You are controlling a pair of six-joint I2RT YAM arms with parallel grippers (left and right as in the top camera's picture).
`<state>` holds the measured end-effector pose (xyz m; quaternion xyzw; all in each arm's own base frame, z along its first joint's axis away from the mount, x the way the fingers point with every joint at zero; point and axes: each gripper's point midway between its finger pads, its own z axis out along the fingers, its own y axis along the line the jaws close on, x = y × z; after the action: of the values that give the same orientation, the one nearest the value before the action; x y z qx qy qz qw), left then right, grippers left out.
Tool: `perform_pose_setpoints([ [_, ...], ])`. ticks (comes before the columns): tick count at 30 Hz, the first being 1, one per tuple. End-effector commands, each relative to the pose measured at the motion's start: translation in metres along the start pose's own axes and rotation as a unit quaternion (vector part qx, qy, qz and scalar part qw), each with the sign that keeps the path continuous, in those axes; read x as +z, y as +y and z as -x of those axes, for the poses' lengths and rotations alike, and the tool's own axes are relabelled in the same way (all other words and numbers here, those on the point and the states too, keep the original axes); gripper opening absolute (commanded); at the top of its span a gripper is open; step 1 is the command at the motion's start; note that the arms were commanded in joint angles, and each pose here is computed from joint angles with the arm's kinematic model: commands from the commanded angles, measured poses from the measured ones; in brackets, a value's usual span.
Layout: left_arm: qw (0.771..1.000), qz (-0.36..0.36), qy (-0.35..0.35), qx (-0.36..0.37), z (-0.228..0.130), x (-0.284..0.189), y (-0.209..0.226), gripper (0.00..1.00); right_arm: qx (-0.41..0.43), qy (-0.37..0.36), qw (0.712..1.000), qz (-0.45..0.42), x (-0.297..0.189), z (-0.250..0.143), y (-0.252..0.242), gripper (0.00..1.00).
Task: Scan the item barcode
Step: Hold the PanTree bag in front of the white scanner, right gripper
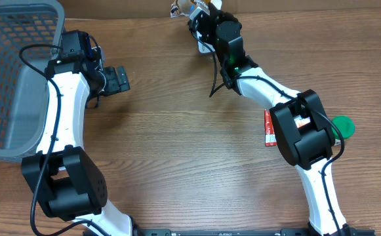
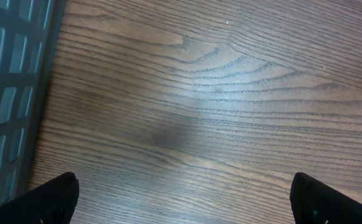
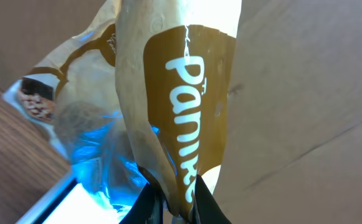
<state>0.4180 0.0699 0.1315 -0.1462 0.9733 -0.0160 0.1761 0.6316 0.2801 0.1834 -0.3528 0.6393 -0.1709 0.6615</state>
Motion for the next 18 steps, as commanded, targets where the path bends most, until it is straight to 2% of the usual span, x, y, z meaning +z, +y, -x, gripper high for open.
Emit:
perform_pose_setpoints([
  [1,1.000,0.001,-0.010,0.012,0.007,-0.004,-0.002,1.00,0.051,0.015,0.999,-0.003,-0.001,0.000,-0.005,0.04],
  [9,1.000,0.001,-0.010,0.012,0.007,-0.004,-0.002,1.00,0.065,0.047,0.996,0.031,-0.004,-0.011,0.016,0.04],
  [14,1.000,0.001,-0.010,0.012,0.007,-0.004,-0.002,1.00,0.066,0.037,0.997,0.033,-0.007,0.003,0.017,0.04],
  [18,1.000,0.001,-0.010,0.012,0.007,-0.004,-0.002,1.00,0.092,0.010,0.996,0.013,-0.011,0.027,-0.003,0.04],
])
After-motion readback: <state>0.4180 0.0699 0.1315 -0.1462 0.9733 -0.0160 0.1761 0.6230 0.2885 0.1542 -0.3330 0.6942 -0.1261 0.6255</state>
